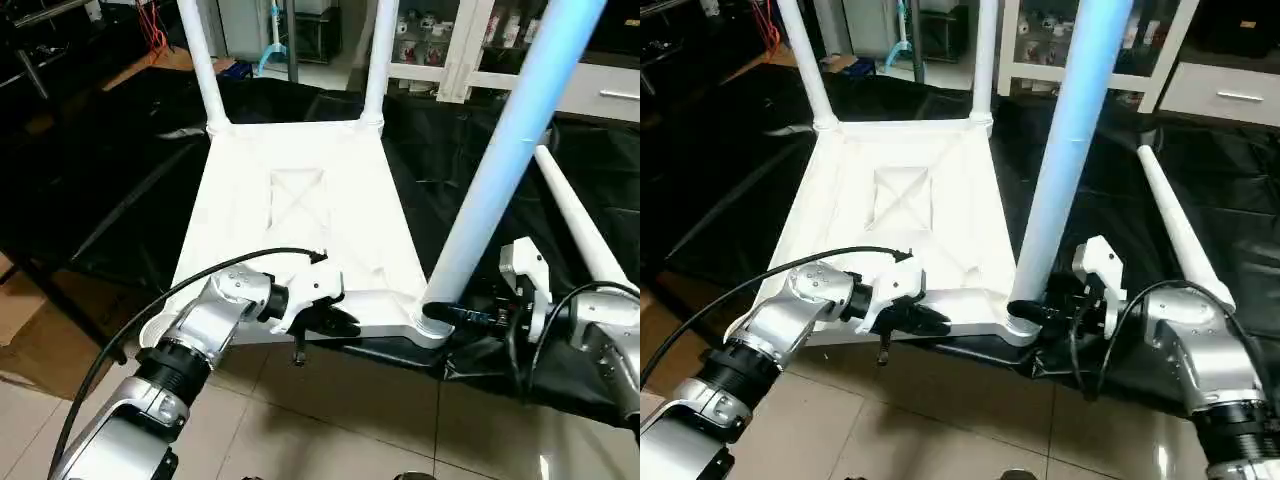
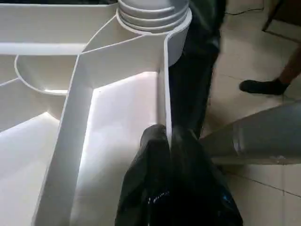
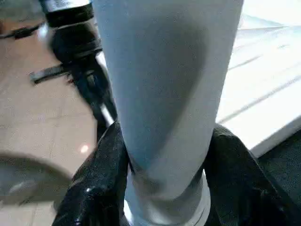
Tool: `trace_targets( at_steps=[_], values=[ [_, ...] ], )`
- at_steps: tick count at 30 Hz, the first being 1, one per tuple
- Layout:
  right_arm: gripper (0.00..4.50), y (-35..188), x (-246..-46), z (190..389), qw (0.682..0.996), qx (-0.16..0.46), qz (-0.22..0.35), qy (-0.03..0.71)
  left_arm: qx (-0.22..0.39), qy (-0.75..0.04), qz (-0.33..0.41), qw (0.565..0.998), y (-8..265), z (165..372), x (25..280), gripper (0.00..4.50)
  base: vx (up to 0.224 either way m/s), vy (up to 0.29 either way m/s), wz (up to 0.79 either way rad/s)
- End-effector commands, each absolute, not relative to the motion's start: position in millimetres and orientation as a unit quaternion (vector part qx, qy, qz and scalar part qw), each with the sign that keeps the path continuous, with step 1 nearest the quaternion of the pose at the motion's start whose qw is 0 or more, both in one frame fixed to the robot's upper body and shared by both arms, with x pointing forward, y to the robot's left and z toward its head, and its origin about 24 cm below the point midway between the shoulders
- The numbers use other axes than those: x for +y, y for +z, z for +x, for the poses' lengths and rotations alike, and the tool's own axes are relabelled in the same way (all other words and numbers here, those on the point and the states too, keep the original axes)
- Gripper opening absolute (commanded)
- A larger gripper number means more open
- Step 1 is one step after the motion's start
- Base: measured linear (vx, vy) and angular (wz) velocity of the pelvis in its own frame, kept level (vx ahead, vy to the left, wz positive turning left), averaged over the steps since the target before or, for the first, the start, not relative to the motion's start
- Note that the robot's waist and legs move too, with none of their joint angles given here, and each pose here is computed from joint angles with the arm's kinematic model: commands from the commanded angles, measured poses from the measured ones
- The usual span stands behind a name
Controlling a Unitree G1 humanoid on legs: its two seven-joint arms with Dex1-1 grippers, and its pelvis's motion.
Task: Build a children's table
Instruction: Rotate leg to tighten
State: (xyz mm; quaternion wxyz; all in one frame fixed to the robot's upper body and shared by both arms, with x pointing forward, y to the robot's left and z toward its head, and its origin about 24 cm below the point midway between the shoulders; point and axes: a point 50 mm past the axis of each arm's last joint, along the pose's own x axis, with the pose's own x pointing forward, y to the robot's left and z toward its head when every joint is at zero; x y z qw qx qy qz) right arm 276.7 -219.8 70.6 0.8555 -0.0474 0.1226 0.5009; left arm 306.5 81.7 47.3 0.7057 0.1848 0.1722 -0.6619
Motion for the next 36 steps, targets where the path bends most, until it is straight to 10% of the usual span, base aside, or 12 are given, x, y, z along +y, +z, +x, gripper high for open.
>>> trace_targets(
  at_steps=[1, 6, 13, 30, 36],
  values=[
    [1.9, 58.9, -235.2, 287.1, 0.91, 0.149, -0.06, 0.381, 0.198, -0.64, 0.189, 0.718, 39.2, 308.8, 75.8, 0.0, 0.0, 0.0, 0.0],
    [1.88, 39.2, -215.4, 310.7, 0.979, 0.136, -0.057, 0.142, 0.212, -0.501, 0.138, 0.828, 43.5, 333.7, 43.2, 0.0, 0.0, 0.0, 0.0],
    [1.86, 50.8, -174.5, 322.6, 0.987, 0.076, -0.039, 0.136, 0.185, -0.514, 0.136, 0.827, 53.7, 335.0, 23.6, 0.0, 0.0, 0.0, 0.0],
    [3.51, 78.6, -208.8, 288.7, 0.991, -0.031, -0.089, 0.09, 0.191, -0.461, 0.163, 0.851, 49.1, 349.5, 42.6, 0.0, 0.0, 0.0, 0.0],
    [3.85, 42.7, -216.4, 259.7, 0.989, 0.065, -0.131, 0.025, 0.1, -0.402, 0.077, 0.907, 80.7, 366.4, 16.6, 0.0, 0.0, 0.0, 0.0]
  ],
)
